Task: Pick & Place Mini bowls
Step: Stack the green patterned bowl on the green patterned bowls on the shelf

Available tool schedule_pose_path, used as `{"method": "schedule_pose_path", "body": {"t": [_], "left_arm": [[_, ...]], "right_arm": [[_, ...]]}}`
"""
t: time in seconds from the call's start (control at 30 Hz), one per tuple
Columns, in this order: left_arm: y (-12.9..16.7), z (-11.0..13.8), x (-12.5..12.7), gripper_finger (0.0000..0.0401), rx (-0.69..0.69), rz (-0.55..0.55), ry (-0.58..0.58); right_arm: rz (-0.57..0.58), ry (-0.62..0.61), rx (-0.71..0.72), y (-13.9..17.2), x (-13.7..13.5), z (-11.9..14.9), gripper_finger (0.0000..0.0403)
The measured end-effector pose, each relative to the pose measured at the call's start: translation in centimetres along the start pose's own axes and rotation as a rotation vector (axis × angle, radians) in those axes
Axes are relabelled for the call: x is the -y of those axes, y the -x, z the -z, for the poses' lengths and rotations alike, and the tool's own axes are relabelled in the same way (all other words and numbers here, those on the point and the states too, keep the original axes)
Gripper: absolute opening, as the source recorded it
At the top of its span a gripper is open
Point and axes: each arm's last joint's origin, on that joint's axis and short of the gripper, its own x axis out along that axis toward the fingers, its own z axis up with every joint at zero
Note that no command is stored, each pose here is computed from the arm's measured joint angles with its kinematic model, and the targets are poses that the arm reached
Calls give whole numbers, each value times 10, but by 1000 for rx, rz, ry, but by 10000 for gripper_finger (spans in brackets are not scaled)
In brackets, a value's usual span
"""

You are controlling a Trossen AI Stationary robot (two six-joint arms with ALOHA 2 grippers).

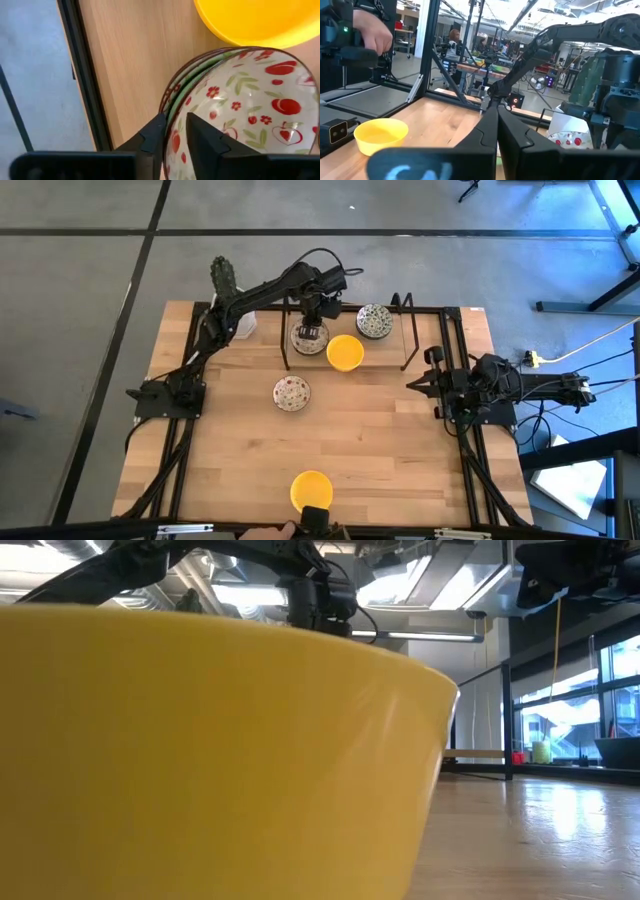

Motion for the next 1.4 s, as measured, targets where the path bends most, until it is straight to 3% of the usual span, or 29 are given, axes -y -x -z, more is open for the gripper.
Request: {"method": "schedule_pose_path", "body": {"t": [0.23, 0.57, 0.67, 0.83, 0.93, 1.07, 1.17, 1.4], "left_arm": [[5, -1, 2, 119, -10, -41, -8], [45, -5, 20, 150, 39, -160, -17], [49, -10, 32, 123, -3, -244, 87], [29, -27, 68, 17, -97, -407, 227], [23, -41, 104, 5, -100, -470, 234], [12, -55, 134, 2, -90, -695, 197], [5, -57, 133, 1, -64, -731, 238], [-17, -38, 106, 1, -152, -736, 323]], "right_arm": [[-2, -1, -9, 0, 0, 1, 7], [-2, -23, -9, 0, 0, 1, 7], [-5, -4, -25, 0, -1, 2, 7], [-7, -51, -33, 0, -1, 3, 7], [-47, -106, -47, 0, -2, 5, 7], [-97, -131, -113, 1, -5, 11, 7], [-100, -135, -135, 1, -5, 14, 7], [-97, -180, -134, 1, -5, 13, 7]]}}
